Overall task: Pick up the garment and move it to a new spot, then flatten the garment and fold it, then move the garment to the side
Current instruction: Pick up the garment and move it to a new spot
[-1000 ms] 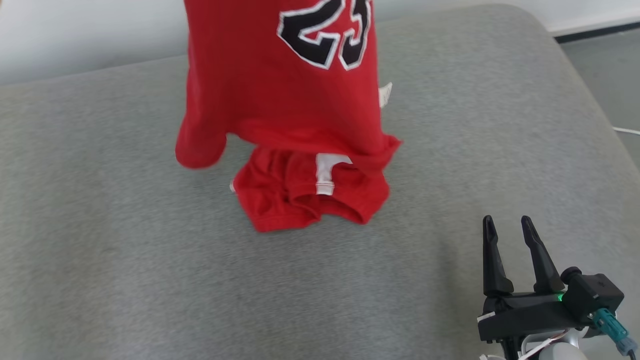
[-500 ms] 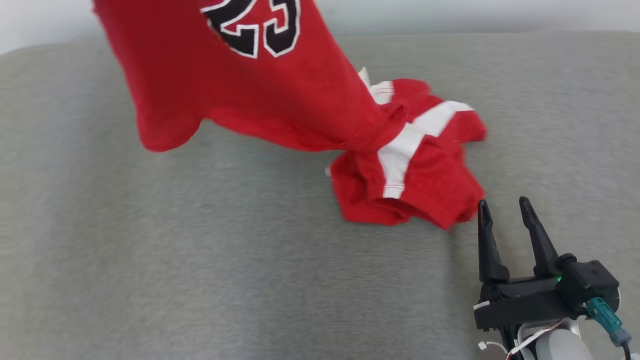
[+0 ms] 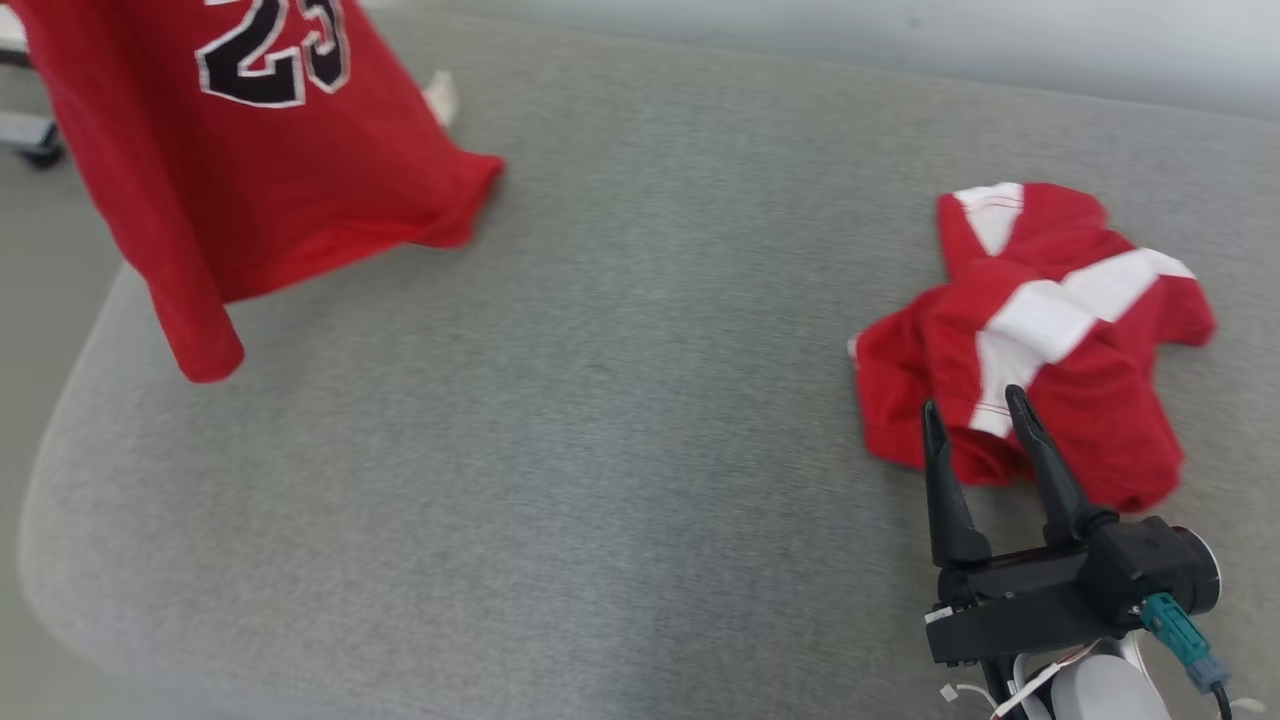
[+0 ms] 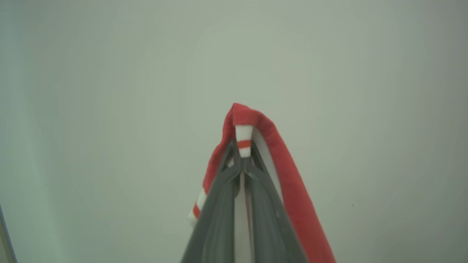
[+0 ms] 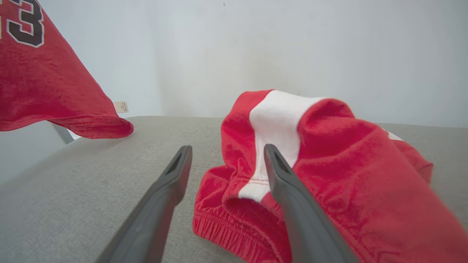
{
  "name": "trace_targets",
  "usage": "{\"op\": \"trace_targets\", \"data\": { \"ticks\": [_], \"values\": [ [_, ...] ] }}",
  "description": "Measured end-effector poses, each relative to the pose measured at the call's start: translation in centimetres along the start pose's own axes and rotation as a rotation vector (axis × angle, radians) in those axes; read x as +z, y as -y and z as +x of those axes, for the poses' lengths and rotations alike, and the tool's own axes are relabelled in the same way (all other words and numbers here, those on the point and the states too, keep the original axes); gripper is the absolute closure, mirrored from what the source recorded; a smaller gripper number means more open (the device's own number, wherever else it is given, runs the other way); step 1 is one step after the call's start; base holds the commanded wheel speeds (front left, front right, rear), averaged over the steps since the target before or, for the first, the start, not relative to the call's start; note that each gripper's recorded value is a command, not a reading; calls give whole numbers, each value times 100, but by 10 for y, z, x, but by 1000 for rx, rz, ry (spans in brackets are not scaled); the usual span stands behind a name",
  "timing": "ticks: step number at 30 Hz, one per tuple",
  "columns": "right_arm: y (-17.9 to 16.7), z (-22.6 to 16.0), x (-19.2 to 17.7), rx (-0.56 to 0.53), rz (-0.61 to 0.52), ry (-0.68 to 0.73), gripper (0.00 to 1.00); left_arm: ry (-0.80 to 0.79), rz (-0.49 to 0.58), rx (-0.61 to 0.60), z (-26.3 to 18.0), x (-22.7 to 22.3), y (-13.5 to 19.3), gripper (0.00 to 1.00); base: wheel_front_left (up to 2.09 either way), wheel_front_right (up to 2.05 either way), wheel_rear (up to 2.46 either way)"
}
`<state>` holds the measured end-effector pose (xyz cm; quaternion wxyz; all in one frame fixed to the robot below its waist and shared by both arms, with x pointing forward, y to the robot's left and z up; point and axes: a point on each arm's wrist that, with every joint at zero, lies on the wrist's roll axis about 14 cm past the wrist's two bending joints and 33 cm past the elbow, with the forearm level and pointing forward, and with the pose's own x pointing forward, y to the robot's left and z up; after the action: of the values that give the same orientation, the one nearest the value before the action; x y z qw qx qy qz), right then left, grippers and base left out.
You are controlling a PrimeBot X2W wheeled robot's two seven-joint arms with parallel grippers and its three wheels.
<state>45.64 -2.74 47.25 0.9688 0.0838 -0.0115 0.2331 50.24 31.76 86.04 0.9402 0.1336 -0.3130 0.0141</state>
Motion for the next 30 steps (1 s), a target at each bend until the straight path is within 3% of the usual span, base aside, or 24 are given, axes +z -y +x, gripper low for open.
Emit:
{"op": "trace_targets", "data": {
  "ticks": [9,19,23,30],
  "values": [
    [-35,17,-10,116,14,-10,0,-66,62,107,-31,-9,-49,100,0,0,0],
    [-18,11,-17,91,-18,-32,0,-126,17,132,-32,-57,-43,100,0,0,0],
    [-5,9,-16,65,-37,-35,0,-195,-12,152,-40,-97,-39,100,0,0,0],
    [17,1,-21,16,-59,-59,0,-445,-102,177,-94,-208,-12,100,0,0,0]
  ]
}}
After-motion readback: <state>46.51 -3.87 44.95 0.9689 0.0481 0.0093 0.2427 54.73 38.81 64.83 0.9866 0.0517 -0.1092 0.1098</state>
